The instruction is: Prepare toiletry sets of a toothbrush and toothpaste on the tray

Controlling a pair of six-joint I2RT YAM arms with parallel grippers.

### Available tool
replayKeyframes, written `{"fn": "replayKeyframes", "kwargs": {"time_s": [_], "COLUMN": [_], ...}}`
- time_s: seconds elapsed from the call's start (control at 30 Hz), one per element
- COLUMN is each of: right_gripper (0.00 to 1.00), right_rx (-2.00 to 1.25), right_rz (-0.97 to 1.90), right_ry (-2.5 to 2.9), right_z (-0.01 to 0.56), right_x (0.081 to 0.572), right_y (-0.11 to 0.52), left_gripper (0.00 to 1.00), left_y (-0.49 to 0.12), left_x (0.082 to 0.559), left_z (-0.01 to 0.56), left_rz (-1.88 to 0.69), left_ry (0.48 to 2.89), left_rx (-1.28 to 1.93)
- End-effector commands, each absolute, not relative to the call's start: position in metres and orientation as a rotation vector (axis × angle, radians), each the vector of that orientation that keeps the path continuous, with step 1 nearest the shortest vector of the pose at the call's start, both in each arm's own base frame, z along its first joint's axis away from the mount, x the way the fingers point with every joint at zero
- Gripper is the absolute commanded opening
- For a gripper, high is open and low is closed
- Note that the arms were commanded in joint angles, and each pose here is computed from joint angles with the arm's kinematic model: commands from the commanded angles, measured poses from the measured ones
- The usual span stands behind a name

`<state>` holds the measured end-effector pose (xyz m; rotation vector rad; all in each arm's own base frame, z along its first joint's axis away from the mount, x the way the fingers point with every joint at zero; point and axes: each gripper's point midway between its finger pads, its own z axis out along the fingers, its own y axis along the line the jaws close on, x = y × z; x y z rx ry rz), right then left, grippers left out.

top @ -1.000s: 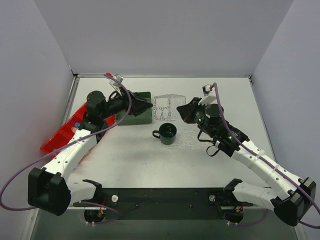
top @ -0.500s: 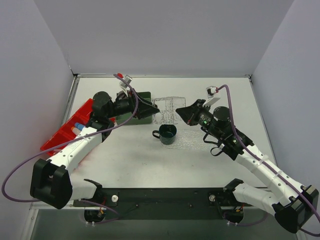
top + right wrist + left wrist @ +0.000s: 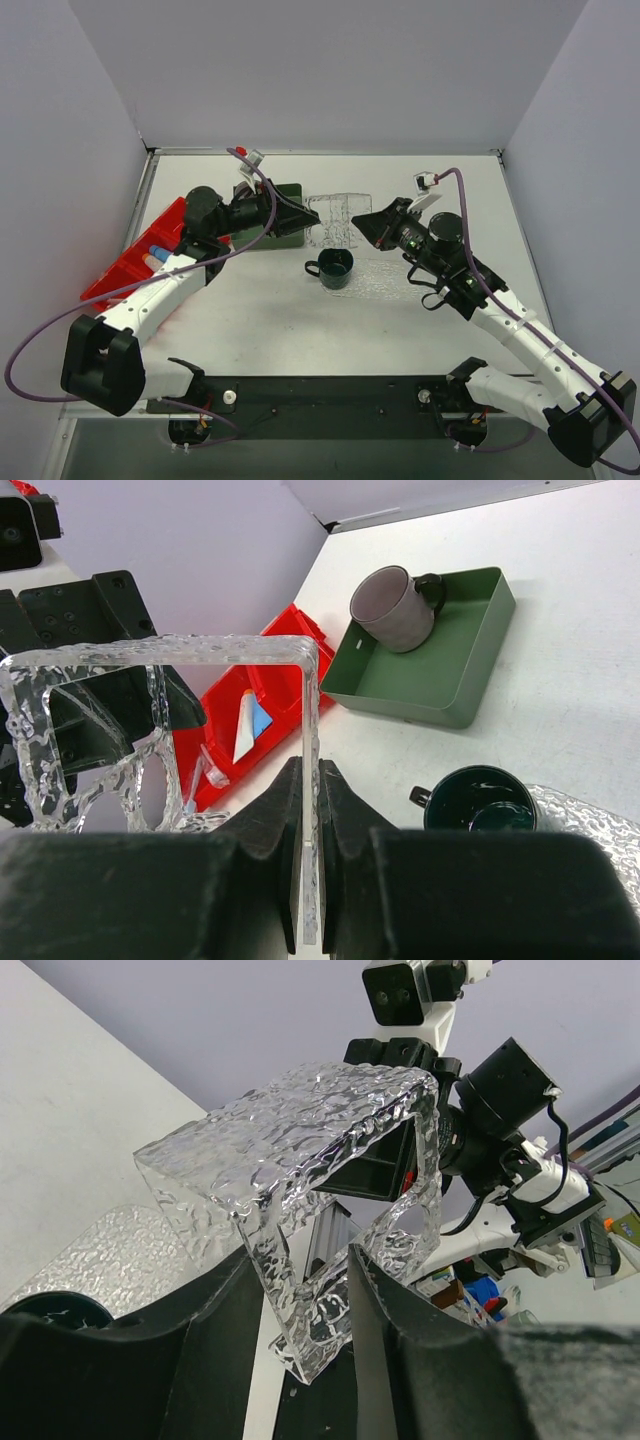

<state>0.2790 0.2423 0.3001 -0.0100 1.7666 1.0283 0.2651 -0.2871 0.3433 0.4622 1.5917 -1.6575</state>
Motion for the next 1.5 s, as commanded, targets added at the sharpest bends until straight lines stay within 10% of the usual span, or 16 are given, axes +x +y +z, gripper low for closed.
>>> {"fn": "replayKeyframes", "kwargs": {"time_s": [0.0,0.67,1.47], "right_gripper": [0.00,0.06,0.49], "right_rx": [-0.029,-0.048,0.032], "right_rz": [1.125,1.185,1.057], "right_ry": [1.602,1.613,1.720], "right_z": [0.345,0.338,0.300], "right_x": [0.274,0.277,0.293], "right_y": [0.244,0.246,0.233], "left_gripper": [0.45,0.00,0.00], "left_y": [-0.288,-0.288,-0.271], "left_x": [0.259,0.241,0.258], "left_z": [0.355,0.370,0.357], "left_rz": [-1.696,-1.866,-1.847], "left_ry": [1.524,1.464,1.431], "left_rx": [0.495,0.483,0.366]}}
